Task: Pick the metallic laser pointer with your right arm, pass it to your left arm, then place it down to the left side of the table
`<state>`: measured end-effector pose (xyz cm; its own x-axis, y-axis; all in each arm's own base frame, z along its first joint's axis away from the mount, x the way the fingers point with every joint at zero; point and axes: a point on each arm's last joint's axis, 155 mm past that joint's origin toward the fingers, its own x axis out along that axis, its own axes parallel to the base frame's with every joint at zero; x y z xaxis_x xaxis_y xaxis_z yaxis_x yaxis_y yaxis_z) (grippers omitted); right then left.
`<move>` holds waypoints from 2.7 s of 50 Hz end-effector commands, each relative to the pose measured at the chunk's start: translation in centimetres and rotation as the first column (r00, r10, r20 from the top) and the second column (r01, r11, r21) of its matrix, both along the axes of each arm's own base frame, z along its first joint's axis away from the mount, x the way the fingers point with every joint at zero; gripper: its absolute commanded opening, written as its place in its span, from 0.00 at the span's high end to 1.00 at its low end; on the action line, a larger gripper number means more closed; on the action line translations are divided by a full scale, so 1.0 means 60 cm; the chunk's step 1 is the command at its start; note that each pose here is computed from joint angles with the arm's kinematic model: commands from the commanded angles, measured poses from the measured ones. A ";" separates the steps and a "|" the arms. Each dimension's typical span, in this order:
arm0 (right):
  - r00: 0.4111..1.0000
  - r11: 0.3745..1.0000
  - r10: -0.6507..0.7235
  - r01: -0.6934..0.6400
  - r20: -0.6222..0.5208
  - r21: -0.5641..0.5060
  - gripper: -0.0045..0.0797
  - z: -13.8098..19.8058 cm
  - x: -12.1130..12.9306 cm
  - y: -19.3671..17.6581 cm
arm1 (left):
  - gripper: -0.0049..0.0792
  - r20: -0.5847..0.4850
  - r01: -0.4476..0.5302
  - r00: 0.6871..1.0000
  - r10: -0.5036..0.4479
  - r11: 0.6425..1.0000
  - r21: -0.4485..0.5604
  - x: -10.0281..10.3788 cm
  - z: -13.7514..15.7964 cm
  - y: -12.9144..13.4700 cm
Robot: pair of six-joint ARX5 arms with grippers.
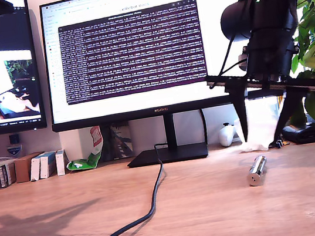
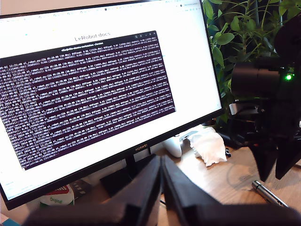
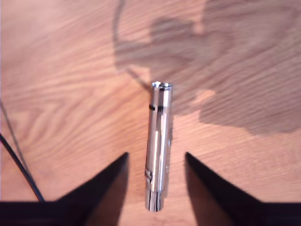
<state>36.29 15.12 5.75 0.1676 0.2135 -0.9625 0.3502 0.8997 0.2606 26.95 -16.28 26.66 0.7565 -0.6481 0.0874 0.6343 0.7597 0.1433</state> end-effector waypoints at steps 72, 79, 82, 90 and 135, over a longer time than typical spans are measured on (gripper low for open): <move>0.996 1.000 -0.012 0.010 -0.086 -0.027 0.57 -0.081 0.010 0.001 | 0.97 0.014 0.008 1.000 -0.008 1.000 0.000 -0.002 0.005 -0.004; 0.997 1.000 -0.006 0.004 -0.078 -0.025 0.67 -0.080 0.013 0.002 | 0.97 0.014 0.008 1.000 -0.008 1.000 0.000 -0.002 0.005 -0.004; 0.997 1.000 0.016 -0.018 -0.077 -0.025 0.75 -0.081 0.011 0.002 | 0.97 0.014 0.008 1.000 -0.008 1.000 0.000 -0.002 0.005 -0.004; 0.993 0.995 0.095 -0.095 -0.066 0.005 0.92 -0.078 0.010 0.013 | 0.97 0.014 0.008 1.000 -0.008 1.000 0.000 -0.002 0.005 -0.004; 0.838 0.891 0.451 -0.439 0.308 -0.112 0.96 0.109 0.050 0.072 | 0.95 -0.153 0.075 0.984 -0.096 0.988 -0.138 -0.013 -0.012 -0.019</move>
<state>39.20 19.49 10.75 0.3215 0.3172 -0.8922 -0.1625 0.9467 0.2780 26.18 -17.24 25.85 0.7148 -0.6971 0.0556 0.6993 0.7125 -0.0574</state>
